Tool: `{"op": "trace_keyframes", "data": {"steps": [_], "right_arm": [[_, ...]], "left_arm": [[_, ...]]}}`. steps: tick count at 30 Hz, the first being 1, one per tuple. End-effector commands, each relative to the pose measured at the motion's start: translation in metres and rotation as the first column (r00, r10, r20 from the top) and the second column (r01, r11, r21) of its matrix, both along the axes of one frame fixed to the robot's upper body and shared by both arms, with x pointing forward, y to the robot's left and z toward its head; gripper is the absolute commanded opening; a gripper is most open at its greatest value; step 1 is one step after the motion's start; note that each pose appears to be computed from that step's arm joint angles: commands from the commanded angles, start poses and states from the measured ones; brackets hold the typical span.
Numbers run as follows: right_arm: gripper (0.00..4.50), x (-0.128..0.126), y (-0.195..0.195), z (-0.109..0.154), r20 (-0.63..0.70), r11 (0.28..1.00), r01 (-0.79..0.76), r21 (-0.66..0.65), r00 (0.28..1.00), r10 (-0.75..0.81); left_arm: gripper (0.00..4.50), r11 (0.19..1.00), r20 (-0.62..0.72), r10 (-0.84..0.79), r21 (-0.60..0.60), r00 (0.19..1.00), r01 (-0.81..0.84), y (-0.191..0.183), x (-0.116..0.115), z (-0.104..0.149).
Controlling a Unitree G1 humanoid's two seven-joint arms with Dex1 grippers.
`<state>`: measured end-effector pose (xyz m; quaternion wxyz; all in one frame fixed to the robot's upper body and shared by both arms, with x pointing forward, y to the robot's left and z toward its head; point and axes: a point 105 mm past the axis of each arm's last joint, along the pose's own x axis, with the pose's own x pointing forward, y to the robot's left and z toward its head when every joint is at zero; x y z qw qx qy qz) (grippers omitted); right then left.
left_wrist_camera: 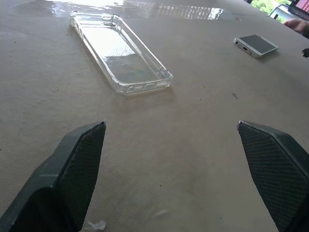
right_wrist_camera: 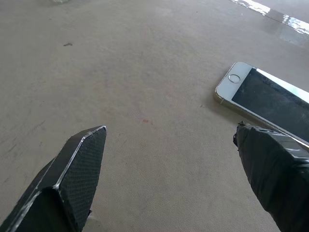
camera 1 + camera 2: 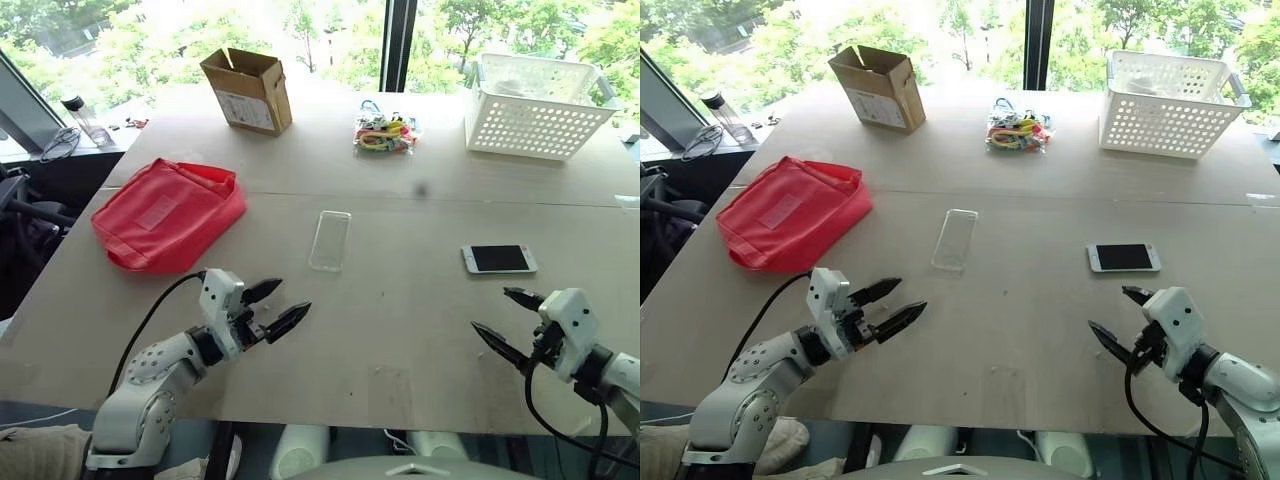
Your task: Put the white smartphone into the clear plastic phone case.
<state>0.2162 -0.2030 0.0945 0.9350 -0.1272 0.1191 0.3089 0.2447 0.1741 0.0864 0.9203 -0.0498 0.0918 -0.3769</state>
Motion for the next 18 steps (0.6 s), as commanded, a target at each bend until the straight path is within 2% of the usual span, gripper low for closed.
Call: {"op": "trace_keyframes", "data": {"steps": [1, 8, 11, 18], "right_arm": [[4.50, 0.003, 0.005, 0.014, 0.062, 1.000, -0.011, -0.005, 0.998, 0.012], [4.50, 0.007, 0.026, 0.026, 0.082, 0.995, -0.096, 0.016, 0.992, 0.094], [4.50, 0.004, 0.029, 0.030, 0.083, 0.988, -0.154, 0.006, 0.985, 0.153], [4.50, -0.012, 0.040, 0.036, 0.070, 0.950, -0.310, 0.022, 0.949, 0.308]], "left_arm": [[4.46, 0.999, 0.094, -0.039, 0.012, 0.995, 0.038, -0.008, 0.006, 0.024], [4.46, 0.987, 0.181, -0.139, 0.108, 0.974, 0.121, -0.024, 0.024, 0.041], [4.46, 0.959, 0.137, -0.206, 0.227, 0.969, 0.172, -0.022, 0.037, 0.036], [4.46, 0.873, 0.055, -0.376, 0.355, 0.925, 0.333, -0.027, 0.059, 0.023]]}}
